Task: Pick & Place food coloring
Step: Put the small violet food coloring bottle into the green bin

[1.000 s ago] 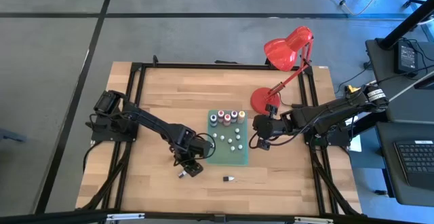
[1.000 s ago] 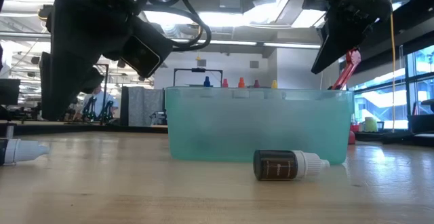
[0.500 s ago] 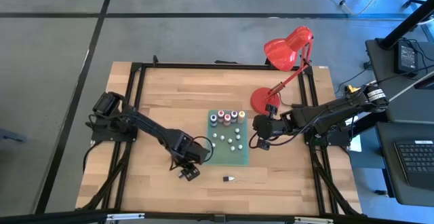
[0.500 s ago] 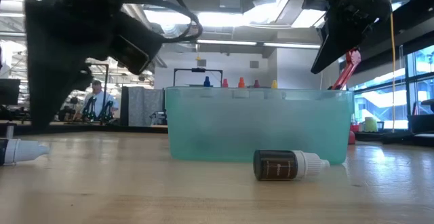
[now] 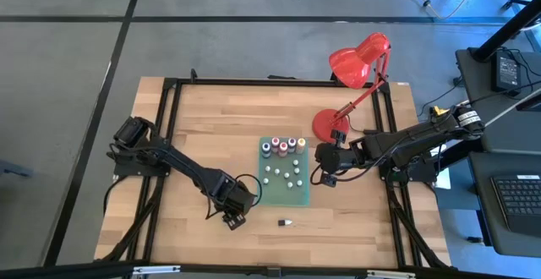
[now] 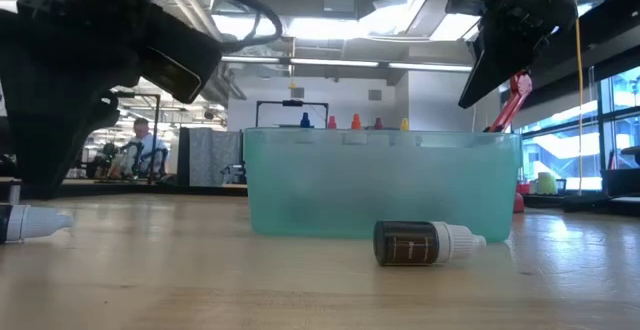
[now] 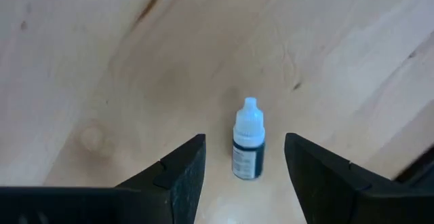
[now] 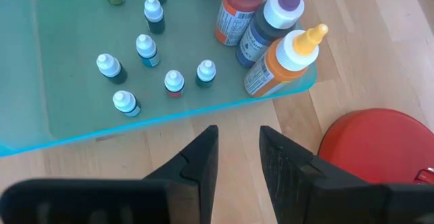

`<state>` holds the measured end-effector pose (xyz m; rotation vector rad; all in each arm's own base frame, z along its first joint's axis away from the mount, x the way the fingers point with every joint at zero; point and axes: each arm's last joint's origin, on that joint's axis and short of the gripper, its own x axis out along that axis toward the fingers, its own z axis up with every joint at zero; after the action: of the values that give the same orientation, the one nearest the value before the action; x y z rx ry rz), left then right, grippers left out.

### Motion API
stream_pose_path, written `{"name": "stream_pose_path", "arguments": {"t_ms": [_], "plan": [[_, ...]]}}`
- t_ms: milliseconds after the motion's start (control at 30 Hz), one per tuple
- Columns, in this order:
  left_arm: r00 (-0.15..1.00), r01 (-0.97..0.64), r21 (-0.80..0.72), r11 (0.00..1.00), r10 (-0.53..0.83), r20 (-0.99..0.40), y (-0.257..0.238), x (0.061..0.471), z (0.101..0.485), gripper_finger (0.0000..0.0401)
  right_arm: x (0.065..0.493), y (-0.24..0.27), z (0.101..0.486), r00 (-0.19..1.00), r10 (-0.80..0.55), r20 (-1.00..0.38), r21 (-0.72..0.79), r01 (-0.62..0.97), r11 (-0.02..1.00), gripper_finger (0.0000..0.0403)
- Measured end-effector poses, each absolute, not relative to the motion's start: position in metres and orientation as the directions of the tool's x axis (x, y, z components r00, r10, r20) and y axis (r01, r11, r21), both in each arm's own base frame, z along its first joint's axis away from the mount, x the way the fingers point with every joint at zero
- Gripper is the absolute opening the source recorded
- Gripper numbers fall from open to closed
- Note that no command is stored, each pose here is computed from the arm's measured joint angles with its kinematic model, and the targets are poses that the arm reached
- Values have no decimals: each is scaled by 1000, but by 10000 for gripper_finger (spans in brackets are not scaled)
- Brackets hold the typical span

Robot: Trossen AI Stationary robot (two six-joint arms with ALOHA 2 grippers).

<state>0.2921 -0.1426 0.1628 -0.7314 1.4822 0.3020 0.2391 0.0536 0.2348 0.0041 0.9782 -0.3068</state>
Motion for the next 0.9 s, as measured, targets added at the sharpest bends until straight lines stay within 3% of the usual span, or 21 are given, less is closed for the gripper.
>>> {"name": "stream_pose_path", "arguments": {"t_ms": [500, 900], "plan": [[184, -550, -254, 795, -181, -966, -158, 290, 163, 196, 239, 54, 235, 519, -254, -816, -134, 258, 957, 110], [86, -546, -180, 818, -159, -983, -160, 293, 136, 193, 239, 54, 235, 523, -254, -814, -132, 258, 957, 110]]}}
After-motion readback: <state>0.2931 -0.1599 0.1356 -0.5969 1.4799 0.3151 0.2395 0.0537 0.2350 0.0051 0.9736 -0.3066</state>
